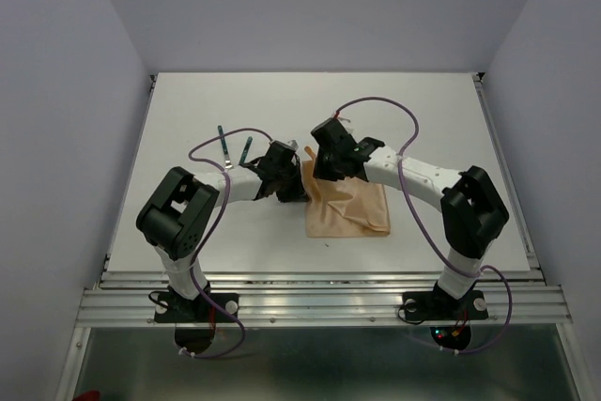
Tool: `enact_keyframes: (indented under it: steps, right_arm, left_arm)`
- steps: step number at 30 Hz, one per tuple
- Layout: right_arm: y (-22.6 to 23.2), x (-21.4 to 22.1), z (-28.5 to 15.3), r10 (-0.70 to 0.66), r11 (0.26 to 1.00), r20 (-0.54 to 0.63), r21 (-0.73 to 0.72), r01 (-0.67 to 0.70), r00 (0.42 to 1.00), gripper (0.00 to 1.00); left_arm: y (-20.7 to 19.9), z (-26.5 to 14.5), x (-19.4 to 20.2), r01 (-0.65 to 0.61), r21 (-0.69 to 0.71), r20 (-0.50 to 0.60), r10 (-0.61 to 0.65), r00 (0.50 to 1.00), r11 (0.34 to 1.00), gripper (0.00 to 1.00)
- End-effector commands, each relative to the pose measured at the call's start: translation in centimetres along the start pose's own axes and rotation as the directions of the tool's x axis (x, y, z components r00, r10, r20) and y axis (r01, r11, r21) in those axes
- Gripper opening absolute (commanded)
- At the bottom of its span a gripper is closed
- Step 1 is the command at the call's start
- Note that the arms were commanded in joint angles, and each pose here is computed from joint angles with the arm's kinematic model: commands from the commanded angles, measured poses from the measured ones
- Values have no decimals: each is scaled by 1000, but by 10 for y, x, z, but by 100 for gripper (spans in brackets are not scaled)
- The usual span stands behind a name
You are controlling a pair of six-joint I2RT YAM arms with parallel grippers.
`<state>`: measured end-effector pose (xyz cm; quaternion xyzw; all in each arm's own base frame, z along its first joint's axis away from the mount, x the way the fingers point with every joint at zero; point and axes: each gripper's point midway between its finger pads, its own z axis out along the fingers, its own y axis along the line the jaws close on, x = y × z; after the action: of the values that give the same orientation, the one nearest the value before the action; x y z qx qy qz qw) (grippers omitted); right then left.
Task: Fold the napkin into a case and place the utensils inside
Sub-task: Fold the rectangle-folded napkin at the center of the board.
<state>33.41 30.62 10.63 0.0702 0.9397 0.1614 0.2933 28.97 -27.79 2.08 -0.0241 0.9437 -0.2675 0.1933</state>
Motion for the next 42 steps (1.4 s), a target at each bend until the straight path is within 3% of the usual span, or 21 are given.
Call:
enact_keyframes:
  steps: [1,9,14,25,36,42]
  right_arm:
    - [12,-13,-2,12,1000,48,-25,-11,999,1]
    - [10,-11,0,11,1000,44,-13,-10,999,1]
    - [8,-24,-21,20,1000,100,-24,-18,995,1]
    - [1,-27,-32,24,1000,118,-10,-23,993,1]
    - [-5,-24,-42,20,1000,107,3,-21,994,1]
    - [-25,-24,-38,-9,994,120,108,-4,993,1]
  left_arm:
    - [8,-4,5,-8,-34,-4,8,1000,999,0]
    - [5,-10,1,-25,-29,5,25,1000,999,0]
    - [-9,-25,-14,-45,-8,44,46,998,999,0]
    - [-46,-28,-29,-30,120,82,20,996,992,0]
    - [-20,2,-7,-2,46,0,2,1000,999,0]
    - [-14,2,-7,-4,19,7,4,1000,1000,0]
